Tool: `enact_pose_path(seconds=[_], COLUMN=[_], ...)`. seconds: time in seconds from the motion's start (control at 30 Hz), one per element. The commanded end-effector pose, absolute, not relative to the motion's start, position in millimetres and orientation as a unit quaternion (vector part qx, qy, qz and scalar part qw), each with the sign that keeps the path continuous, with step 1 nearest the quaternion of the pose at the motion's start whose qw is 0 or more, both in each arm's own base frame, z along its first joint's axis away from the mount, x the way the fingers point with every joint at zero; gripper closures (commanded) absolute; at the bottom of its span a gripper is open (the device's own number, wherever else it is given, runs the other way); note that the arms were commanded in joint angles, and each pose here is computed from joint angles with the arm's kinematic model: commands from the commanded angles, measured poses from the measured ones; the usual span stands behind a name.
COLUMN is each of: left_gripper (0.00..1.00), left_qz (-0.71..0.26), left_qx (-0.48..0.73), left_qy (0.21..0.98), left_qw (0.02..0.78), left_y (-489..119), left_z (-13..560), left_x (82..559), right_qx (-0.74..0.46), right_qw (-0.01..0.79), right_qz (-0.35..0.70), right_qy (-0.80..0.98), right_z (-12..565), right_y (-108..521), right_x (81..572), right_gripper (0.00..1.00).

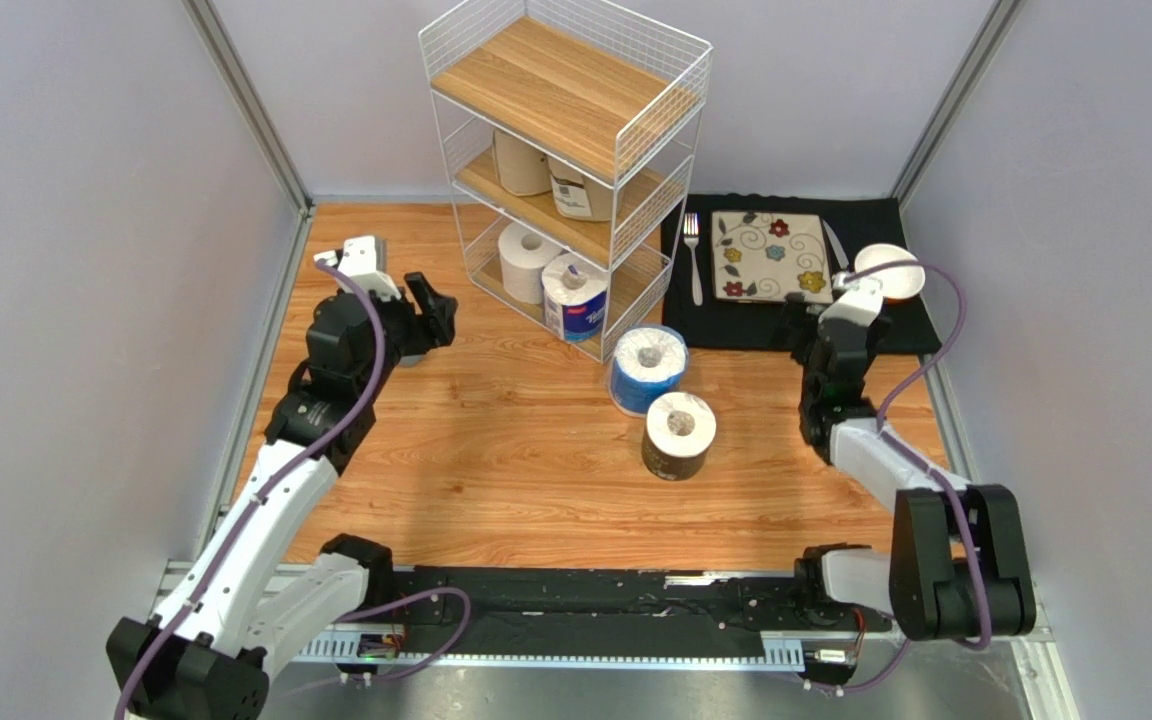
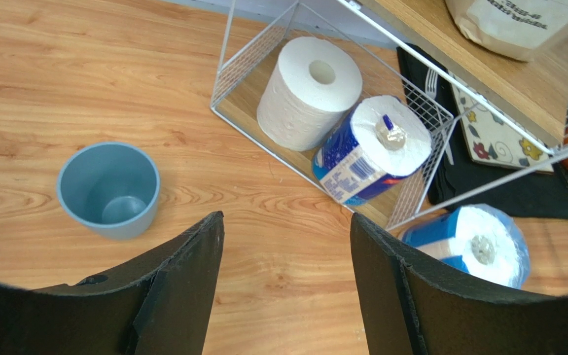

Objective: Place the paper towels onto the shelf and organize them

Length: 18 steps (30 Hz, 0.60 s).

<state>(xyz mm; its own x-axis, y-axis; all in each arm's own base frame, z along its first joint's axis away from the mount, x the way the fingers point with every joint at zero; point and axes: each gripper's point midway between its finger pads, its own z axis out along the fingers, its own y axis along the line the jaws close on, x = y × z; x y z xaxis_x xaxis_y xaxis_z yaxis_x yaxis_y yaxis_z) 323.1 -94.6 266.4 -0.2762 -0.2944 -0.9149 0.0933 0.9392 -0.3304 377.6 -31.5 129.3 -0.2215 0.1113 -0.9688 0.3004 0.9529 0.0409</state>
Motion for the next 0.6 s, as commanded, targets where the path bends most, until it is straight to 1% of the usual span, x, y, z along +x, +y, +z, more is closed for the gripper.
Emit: enact_pose_path(seconds=[0.0, 0.03, 0.1, 0.17, 0.27, 0.3, 0.37, 0.43, 0.57], left_gripper=[0.28, 0.28, 0.28, 0.28, 0.28, 0.28, 0.28, 0.28, 0.28], left_qz=[-0.176, -0.176, -0.183, -0.191, -0.211, -0.219, -0.225, -0.222, -0.211], left_qx=[-0.053, -0.053, -0.048, -0.047, -0.041, -0.036, -0.029, -0.026, -0.024], left_qy=[0.793, 0.794, 0.797, 0.800, 0.808, 0.810, 0.815, 0.820, 0.825], left_qw=[0.580, 0.579, 0.573, 0.566, 0.549, 0.544, 0.534, 0.528, 0.524], left_y=[-95.3, -94.7, -95.8, -97.4, -104.2, -107.1, -109.9, -109.0, -104.4], left_z=[262.3, 260.5, 253.6, 246.3, 233.9, 231.1, 223.9, 217.5, 206.8], left_x=[298.5, 295.5, 287.0, 280.7, 272.3, 269.2, 263.8, 260.8, 254.1], right_qx=[0.206, 0.207, 0.172, 0.179, 0.228, 0.187, 0.161, 0.139, 0.104], right_qw=[0.598, 0.597, 0.597, 0.592, 0.554, 0.540, 0.527, 0.494, 0.469], right_qz=[-0.053, -0.033, 0.026, 0.078, 0.144, 0.196, 0.241, 0.264, 0.228], right_qy=[0.773, 0.775, 0.783, 0.782, 0.787, 0.797, 0.799, 0.816, 0.847], right_z=[198.2, 218.2, 233.2, 246.6, 237.8, 238.8, 241.9, 237.4, 228.0], right_y=[-31.5, -25.4, -1.8, 13.5, 30.0, 53.3, 72.4, 89.9, 105.5], right_x=[375.3, 372.2, 370.6, 363.7, 352.9, 349.5, 347.4, 338.1, 327.6], right_gripper=[0.01, 0.01, 0.01, 0.00, 0.00, 0.01, 0.01, 0.01, 0.01])
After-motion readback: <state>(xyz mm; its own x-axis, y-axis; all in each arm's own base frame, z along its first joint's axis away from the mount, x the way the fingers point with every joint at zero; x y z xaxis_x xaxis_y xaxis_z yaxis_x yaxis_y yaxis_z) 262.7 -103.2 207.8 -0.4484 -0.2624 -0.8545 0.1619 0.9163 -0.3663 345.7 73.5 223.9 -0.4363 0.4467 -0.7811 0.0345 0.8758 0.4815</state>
